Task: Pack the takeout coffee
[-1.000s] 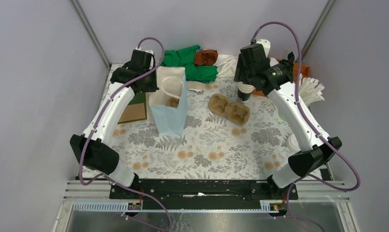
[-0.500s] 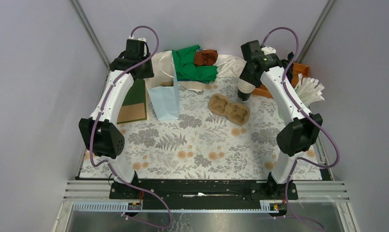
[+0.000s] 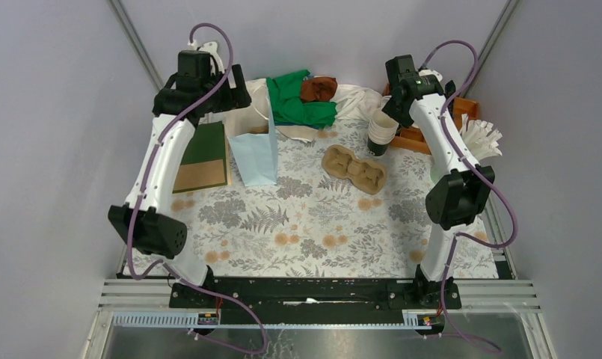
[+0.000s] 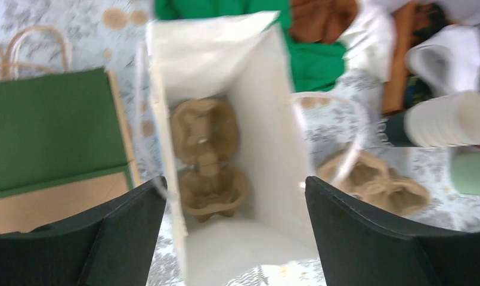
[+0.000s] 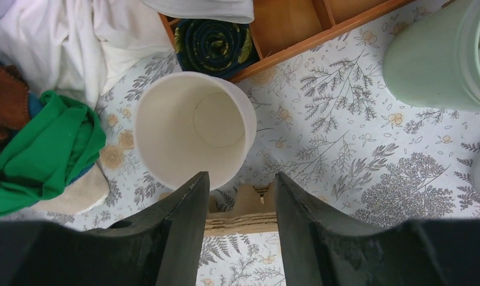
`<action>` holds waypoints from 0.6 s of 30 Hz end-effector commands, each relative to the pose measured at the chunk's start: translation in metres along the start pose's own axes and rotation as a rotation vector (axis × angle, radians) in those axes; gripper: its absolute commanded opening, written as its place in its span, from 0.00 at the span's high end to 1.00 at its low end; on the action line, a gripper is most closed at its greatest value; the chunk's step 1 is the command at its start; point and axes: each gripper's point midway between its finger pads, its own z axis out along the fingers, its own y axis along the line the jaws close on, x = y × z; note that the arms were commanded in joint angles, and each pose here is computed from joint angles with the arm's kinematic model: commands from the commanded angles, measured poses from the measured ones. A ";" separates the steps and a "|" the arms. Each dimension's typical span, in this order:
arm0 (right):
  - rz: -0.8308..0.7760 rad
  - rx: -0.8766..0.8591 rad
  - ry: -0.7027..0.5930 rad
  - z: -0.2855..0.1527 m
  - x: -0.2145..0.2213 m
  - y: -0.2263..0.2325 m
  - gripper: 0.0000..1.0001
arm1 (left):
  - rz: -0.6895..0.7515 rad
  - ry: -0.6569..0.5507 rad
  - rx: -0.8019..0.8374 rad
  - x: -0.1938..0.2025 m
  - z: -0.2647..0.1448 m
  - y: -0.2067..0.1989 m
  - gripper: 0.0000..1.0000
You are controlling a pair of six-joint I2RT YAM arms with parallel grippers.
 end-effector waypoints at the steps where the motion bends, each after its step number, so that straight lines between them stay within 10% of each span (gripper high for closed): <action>1: 0.046 0.020 -0.036 0.013 -0.012 -0.001 0.49 | 0.017 -0.182 0.276 -0.042 -0.060 -0.084 0.11; 18: 0.039 0.010 -0.012 0.052 0.000 0.009 0.61 | -0.016 -0.121 0.756 -0.005 0.022 -0.268 0.30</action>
